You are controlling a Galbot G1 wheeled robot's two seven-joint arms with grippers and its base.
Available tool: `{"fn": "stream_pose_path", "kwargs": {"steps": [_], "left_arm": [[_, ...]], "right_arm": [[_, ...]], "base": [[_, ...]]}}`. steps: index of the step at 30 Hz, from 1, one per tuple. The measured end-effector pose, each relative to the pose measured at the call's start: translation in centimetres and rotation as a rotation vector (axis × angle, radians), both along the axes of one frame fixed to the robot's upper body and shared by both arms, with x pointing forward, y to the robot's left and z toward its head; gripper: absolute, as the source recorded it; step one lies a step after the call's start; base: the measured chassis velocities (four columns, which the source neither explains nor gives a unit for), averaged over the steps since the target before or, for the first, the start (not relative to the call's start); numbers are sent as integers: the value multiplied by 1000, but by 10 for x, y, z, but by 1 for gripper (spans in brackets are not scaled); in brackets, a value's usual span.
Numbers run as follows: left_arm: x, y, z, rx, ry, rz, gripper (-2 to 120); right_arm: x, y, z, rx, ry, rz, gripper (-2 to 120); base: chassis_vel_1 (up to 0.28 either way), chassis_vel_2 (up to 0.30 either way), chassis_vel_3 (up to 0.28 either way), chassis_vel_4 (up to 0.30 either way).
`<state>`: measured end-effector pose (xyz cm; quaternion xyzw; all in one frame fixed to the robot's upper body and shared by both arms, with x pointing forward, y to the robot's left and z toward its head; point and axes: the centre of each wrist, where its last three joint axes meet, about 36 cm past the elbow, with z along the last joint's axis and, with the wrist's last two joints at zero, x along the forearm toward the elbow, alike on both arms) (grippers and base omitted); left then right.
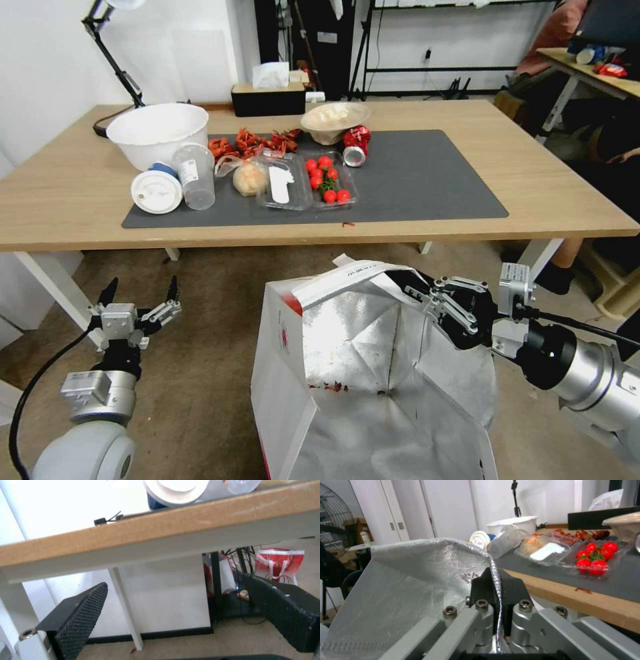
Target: Pick up the food delivery bag from the floor and place it on the table.
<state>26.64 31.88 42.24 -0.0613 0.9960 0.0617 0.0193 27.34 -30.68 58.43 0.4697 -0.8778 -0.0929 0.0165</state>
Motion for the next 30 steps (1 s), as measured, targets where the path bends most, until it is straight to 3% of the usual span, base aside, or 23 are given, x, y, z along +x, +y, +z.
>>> {"fn": "stream_pose_path", "kwargs": {"steps": [30], "left_arm": [[-3,1,7,5,-7,1,100]], "right_arm": [[0,0,0,45,-5,41,0]], "base": [[0,0,0,0]]}}
